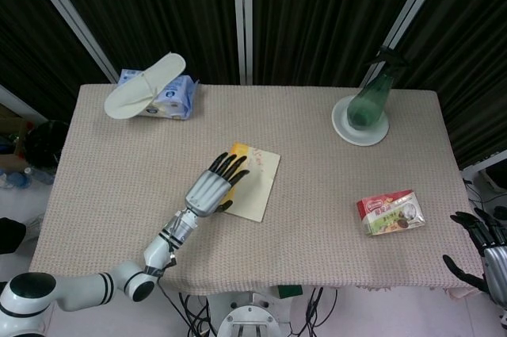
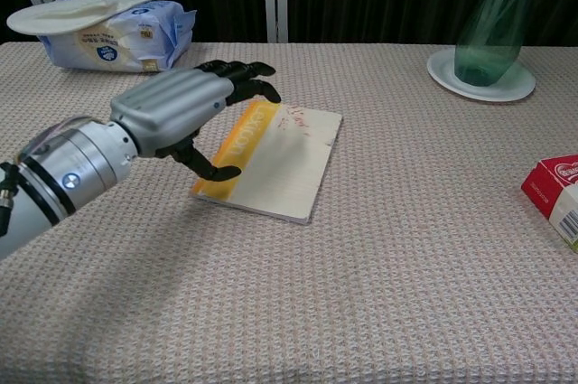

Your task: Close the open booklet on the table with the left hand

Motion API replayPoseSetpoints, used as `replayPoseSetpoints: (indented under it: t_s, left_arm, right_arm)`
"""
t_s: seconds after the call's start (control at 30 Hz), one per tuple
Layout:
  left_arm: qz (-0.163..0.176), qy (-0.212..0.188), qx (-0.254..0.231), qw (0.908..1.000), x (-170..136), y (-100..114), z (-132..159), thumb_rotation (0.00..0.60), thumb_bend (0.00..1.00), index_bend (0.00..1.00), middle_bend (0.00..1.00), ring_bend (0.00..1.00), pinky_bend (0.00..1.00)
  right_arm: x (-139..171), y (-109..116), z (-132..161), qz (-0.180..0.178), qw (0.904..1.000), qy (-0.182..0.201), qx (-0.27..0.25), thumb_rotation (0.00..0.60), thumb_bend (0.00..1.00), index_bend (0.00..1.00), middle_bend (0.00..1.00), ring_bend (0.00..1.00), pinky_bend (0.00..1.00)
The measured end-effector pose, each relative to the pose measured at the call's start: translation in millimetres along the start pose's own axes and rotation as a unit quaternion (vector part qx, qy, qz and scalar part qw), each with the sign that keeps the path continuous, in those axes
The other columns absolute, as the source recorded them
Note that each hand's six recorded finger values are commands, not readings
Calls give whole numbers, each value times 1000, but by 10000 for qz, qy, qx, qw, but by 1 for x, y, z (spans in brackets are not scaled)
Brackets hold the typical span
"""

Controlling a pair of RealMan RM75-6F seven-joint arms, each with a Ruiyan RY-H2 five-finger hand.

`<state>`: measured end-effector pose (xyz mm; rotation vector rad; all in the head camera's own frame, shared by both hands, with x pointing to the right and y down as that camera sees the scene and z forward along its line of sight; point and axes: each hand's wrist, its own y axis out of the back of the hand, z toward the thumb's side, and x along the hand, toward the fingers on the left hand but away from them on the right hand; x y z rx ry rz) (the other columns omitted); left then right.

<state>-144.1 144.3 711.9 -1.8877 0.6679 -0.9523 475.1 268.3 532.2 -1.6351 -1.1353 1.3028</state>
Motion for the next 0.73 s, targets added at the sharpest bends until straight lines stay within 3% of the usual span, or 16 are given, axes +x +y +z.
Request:
replayPoseSetpoints:
  t_s: [0.27, 0.43, 0.57, 0.73]
  left_arm:
    - [274, 899, 184, 9954, -55, 68, -80, 600, 188, 175, 0, 0, 63]
    - [342, 1975, 382, 9790, -132, 102, -146, 600, 188, 175, 0, 0, 63]
    - [380, 2665, 249, 9628, -199, 110, -172, 600, 188, 175, 0, 0, 63]
    - [307, 3198, 94, 9469, -279, 105, -171, 600, 188, 175, 0, 0, 63]
  right_arm:
    - [-7, -6, -4, 236, 9997, 37, 97, 600, 177, 238, 186, 92, 196]
    - [-14, -8, -4, 322, 9993, 144, 98, 600, 177, 241, 187, 93, 196]
    - [-20, -9, -2, 339, 9990, 274, 8, 600, 177, 241, 188, 93, 196]
    - [-29, -13, 6, 371, 9980, 517, 41, 600, 176, 241, 187, 93, 196]
